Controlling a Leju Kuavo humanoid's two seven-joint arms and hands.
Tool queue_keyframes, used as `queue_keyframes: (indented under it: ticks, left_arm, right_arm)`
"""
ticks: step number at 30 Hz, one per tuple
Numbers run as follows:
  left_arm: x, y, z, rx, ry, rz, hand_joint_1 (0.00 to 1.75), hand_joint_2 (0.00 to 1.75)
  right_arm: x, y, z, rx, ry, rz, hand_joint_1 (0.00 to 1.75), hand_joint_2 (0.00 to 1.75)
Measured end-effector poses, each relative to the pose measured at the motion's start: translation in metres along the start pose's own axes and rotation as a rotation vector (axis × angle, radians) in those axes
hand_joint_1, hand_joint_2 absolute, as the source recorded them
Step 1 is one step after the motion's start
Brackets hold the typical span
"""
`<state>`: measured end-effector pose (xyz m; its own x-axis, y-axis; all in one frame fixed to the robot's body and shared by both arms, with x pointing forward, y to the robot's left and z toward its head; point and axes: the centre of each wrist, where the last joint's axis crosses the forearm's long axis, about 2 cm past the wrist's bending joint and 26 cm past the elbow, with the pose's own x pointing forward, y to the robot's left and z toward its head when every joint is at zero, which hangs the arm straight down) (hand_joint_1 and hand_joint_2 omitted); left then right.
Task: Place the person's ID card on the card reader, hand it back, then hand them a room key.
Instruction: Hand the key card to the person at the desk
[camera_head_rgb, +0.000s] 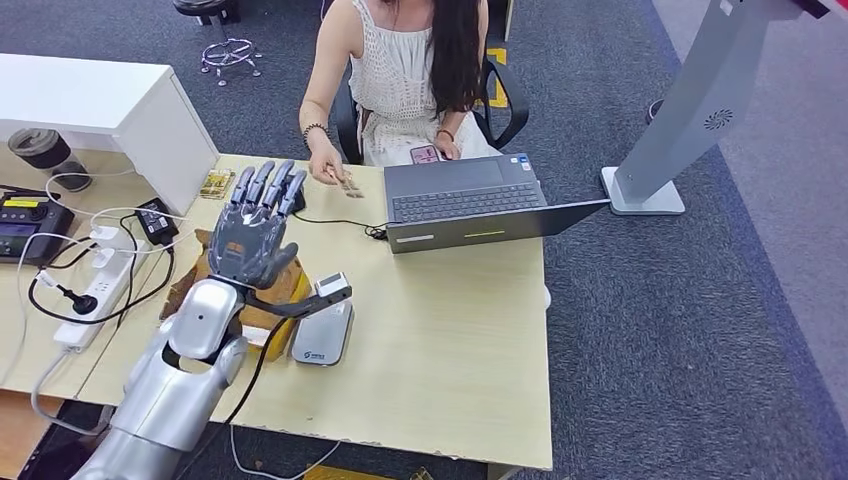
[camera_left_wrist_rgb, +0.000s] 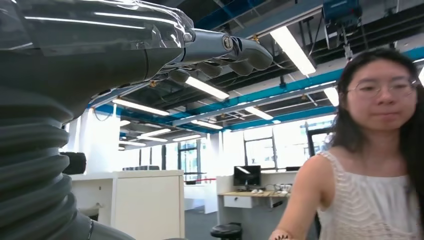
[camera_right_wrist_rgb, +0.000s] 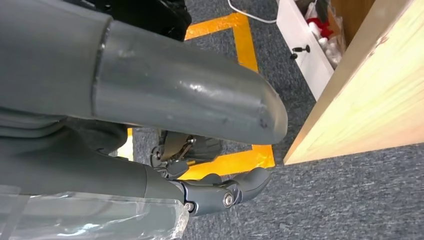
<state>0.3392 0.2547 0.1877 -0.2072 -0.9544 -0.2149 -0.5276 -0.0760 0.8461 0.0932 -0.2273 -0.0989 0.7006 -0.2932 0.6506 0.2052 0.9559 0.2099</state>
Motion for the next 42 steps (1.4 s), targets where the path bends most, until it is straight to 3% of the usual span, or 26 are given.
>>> queue_keyframes:
  ticks: [12, 22, 35, 42]
  left_arm:
    - [0.029, 0.027, 0.065, 0.048, -0.065, 0.091, 0.0, 1.75]
    - [0.033, 0.03, 0.13, -0.231, -0.031, 0.119, 0.0, 1.75]
    - [0.013, 0.023, 0.14, -0.333, 0.06, 0.106, 0.0, 1.75]
    - [-0.003, 0.01, 0.133, -0.372, 0.172, 0.088, 0.0, 1.75]
  right_arm:
    - [-0.006, -0.006, 0.004, -0.044, -0.024, -0.051, 0.0, 0.0]
    - [-0.02, -0.02, 0.014, -0.106, -0.024, -0.108, 0.0, 0.0]
    - [-0.02, -0.023, 0.015, -0.115, -0.018, -0.103, 0.0, 0.0]
    - [-0.019, -0.023, 0.014, -0.101, 0.003, -0.077, 0.0, 0.0]
